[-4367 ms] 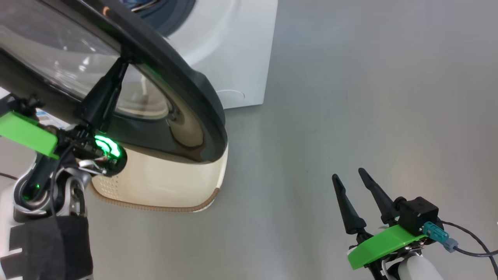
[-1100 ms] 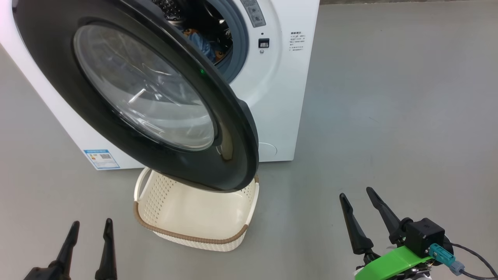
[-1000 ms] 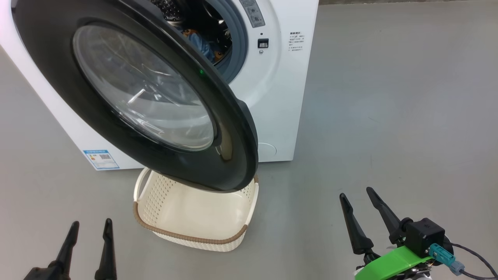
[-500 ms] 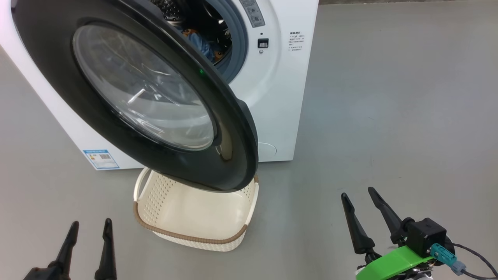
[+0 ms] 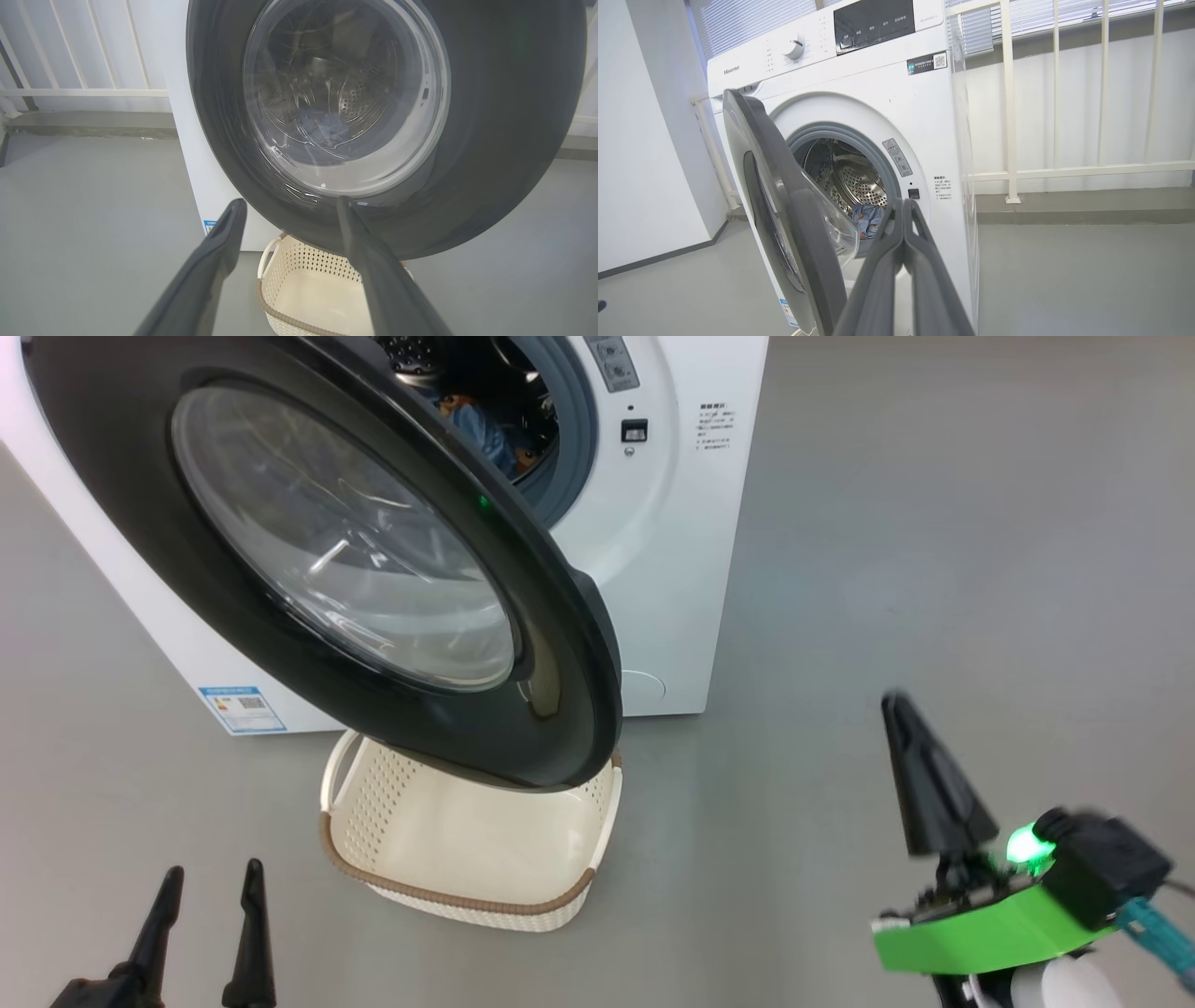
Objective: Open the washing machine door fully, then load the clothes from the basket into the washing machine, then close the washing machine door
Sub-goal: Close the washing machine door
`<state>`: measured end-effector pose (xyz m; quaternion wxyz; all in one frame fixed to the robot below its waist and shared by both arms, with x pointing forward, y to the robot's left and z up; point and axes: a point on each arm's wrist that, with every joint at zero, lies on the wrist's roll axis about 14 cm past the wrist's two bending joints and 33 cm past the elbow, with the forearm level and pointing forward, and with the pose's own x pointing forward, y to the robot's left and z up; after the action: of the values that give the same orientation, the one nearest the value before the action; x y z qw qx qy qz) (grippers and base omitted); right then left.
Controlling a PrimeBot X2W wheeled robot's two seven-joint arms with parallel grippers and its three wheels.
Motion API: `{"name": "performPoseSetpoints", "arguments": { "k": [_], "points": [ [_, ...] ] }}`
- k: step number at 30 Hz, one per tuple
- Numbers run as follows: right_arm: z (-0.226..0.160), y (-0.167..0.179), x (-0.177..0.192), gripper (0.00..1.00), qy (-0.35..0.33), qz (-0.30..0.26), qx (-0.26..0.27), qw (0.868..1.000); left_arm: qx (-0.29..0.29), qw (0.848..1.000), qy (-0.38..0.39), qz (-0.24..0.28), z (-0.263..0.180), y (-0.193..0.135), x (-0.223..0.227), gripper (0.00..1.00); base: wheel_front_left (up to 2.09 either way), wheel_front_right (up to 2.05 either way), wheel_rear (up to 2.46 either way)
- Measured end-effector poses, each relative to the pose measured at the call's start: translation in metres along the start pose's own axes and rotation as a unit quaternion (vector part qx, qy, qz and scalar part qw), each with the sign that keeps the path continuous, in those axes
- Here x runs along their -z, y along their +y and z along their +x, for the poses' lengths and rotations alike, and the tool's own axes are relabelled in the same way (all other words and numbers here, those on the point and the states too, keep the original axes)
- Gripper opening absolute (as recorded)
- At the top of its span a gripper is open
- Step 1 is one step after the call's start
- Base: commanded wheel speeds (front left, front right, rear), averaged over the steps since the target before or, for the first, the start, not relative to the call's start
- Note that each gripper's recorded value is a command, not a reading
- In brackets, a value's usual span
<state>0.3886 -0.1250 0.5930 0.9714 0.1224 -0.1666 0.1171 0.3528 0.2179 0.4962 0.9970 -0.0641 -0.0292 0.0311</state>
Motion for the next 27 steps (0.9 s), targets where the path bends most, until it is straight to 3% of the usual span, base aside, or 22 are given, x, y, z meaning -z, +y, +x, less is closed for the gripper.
{"name": "performPoseSetpoints", "arguments": {
  "k": [5, 8, 11, 14, 17, 21, 27],
  "points": [
    [0.022, 0.053, -0.075, 0.0, -0.124, 0.017, -0.087, 0.988, 0.0, 1.0, 0.003, -0.001, 0.001, 0.0, 0.002, 1.0, 0.0, 0.0, 0.0],
    [0.021, 0.096, -0.107, 0.0, -0.172, 0.033, -0.165, 0.971, 0.0, 1.0, 0.003, -0.006, 0.0, -0.001, 0.002, 1.0, 0.0, 0.0, 0.0],
    [0.012, 0.138, -0.115, 0.0, -0.18, 0.046, -0.25, 0.95, 0.0, 1.0, 0.002, -0.011, -0.002, -0.002, 0.002, 1.0, 0.0, 0.0, 0.0],
    [0.0, 0.176, -0.104, 0.0, -0.151, 0.072, -0.328, 0.93, -0.001, 1.0, 0.002, -0.012, -0.004, -0.002, 0.001, 1.0, 0.0, 0.0, 0.0],
    [-0.012, 0.204, -0.069, 0.0, -0.085, 0.089, -0.39, 0.912, -0.006, 1.0, 0.001, -0.015, -0.008, 0.001, 0.001, 1.0, 0.0, 0.0, 0.0],
    [-0.025, 0.223, -0.019, 0.0, 0.012, 0.098, -0.436, 0.894, -0.013, 1.0, -0.003, -0.019, -0.011, 0.004, -0.002, 1.0, 0.0, 0.0, 0.0],
    [-0.032, 0.238, 0.033, 0.0, 0.097, 0.104, -0.47, 0.871, -0.024, 0.999, -0.009, -0.023, -0.011, 0.009, -0.006, 1.0, 0.0, 0.0, 0.0]
  ]
}}
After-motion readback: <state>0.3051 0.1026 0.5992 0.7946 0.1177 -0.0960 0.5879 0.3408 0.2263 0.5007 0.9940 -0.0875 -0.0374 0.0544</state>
